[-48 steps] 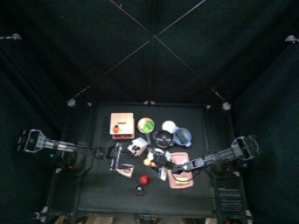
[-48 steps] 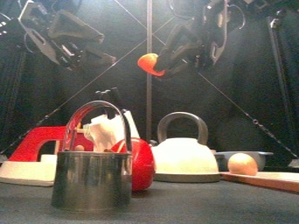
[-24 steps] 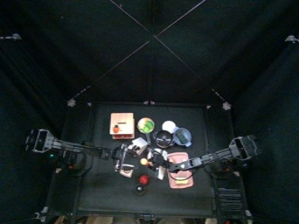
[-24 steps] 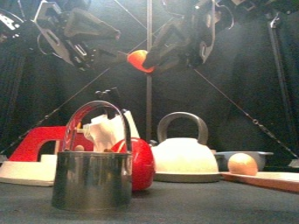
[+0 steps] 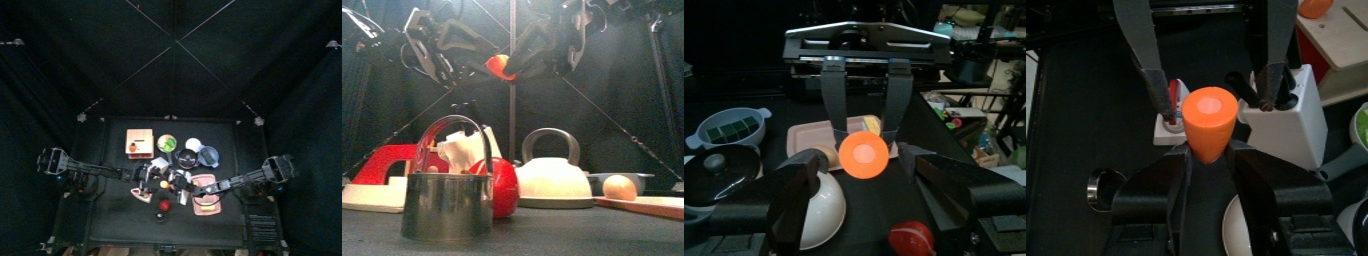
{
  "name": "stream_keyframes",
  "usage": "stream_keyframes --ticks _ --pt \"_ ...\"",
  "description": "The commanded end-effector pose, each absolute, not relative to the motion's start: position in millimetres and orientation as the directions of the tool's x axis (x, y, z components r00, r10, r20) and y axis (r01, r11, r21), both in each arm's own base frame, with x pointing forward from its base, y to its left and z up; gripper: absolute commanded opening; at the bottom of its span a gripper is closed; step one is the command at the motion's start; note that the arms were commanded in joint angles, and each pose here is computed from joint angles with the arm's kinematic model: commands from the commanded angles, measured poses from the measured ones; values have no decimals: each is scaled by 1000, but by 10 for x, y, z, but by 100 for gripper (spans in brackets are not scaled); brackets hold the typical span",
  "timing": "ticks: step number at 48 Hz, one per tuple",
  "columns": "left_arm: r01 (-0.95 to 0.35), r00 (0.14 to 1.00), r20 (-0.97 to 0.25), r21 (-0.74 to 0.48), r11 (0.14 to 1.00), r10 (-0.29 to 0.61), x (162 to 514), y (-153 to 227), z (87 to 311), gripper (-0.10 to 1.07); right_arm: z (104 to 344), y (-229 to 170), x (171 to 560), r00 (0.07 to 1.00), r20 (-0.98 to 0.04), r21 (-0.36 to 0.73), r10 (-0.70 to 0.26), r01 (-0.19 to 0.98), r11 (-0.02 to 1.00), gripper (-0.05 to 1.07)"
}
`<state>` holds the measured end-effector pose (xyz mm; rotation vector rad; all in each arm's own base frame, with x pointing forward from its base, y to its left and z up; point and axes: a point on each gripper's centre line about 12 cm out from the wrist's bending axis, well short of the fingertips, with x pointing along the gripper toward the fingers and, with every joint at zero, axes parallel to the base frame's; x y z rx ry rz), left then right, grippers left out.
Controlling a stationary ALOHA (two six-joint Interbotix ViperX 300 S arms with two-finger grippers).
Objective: Hand over carrot bottom
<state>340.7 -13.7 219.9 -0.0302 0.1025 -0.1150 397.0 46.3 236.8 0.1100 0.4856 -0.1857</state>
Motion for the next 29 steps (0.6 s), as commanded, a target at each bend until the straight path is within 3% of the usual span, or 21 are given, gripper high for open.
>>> stream_keyframes --ticks 1,29 --pt "112 991 -68 -32 993 -114 3444 -128 2285 97 2527 445 3994 886 -438 74 -151 203 976 71" --pt "112 991 -67 -32 993 -114 3452 -127 2290 96 2574 400 4002 891 -424 65 -161 208 976 71"
